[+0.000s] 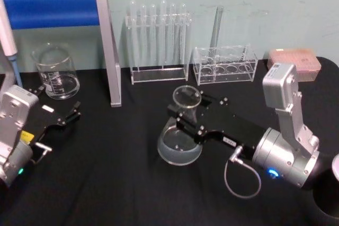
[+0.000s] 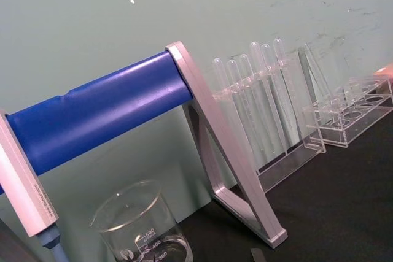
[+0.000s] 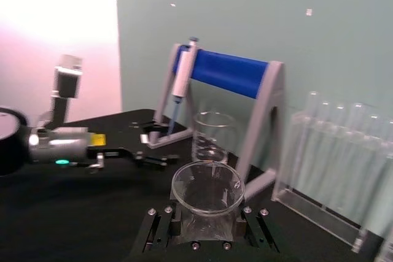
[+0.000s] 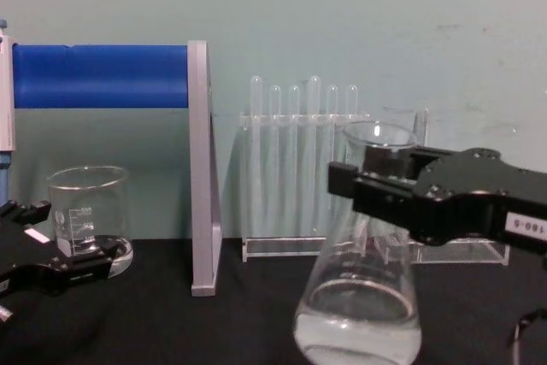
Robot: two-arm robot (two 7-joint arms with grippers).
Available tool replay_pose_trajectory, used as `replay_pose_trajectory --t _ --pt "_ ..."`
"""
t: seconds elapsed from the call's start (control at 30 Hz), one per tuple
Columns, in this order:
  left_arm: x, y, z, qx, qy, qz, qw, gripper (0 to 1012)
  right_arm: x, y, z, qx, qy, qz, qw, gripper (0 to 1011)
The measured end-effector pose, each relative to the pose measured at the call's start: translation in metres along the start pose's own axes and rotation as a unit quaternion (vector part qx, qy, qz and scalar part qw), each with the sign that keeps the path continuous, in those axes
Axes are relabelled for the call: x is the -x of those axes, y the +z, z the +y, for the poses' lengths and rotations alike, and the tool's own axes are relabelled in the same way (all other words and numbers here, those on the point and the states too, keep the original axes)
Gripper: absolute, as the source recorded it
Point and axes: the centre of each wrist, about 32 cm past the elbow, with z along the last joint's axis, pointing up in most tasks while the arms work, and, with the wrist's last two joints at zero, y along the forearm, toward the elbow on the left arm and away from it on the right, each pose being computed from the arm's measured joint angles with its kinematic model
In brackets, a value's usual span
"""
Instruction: Grasp the erlenmeyer flask with one hand, shake it three times, then place it back.
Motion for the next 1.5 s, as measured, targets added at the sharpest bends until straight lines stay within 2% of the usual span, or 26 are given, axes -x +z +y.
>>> replay_pose_trajectory --t 0.3,0.6,0.83,0.93,1.07,1.27,1.4,1.5 --pt "0.0000 0.0000 0.0000 0.000 0.000 0.000 1.0000 1001 0.014 0.002 -0.001 -0.001 0.042 0.006 0.9991 450" --pt "0.0000 0.0000 0.0000 0.000 0.000 0.000 1.0000 1001 0.014 0.002 -0.001 -0.002 0.043 0.007 0.9991 449" --pt "0.0000 0.0000 0.0000 0.000 0.000 0.000 1.0000 1001 0.002 0.001 0.000 -0.001 0.003 0.002 1.0000 449" --pt "0.0000 0.0000 0.0000 0.000 0.000 0.000 1.0000 1001 -0.009 0.000 0.001 -0.002 -0.027 -0.003 0.9996 449" --pt "0.0000 0.0000 0.0000 0.000 0.000 0.000 1.0000 1001 -0.017 0.000 0.001 -0.001 -0.051 -0.005 0.9987 449" --pt "0.0000 0.0000 0.0000 0.000 0.000 0.000 1.0000 1001 -0.034 -0.002 -0.001 0.001 -0.099 -0.011 0.9951 449" --pt "0.0000 0.0000 0.0000 0.000 0.000 0.000 1.0000 1001 -0.041 -0.002 -0.003 0.002 -0.117 -0.013 0.9930 450" --pt "0.0000 0.0000 0.0000 0.000 0.000 0.000 1.0000 1001 -0.050 -0.002 -0.006 0.004 -0.140 -0.015 0.9900 449"
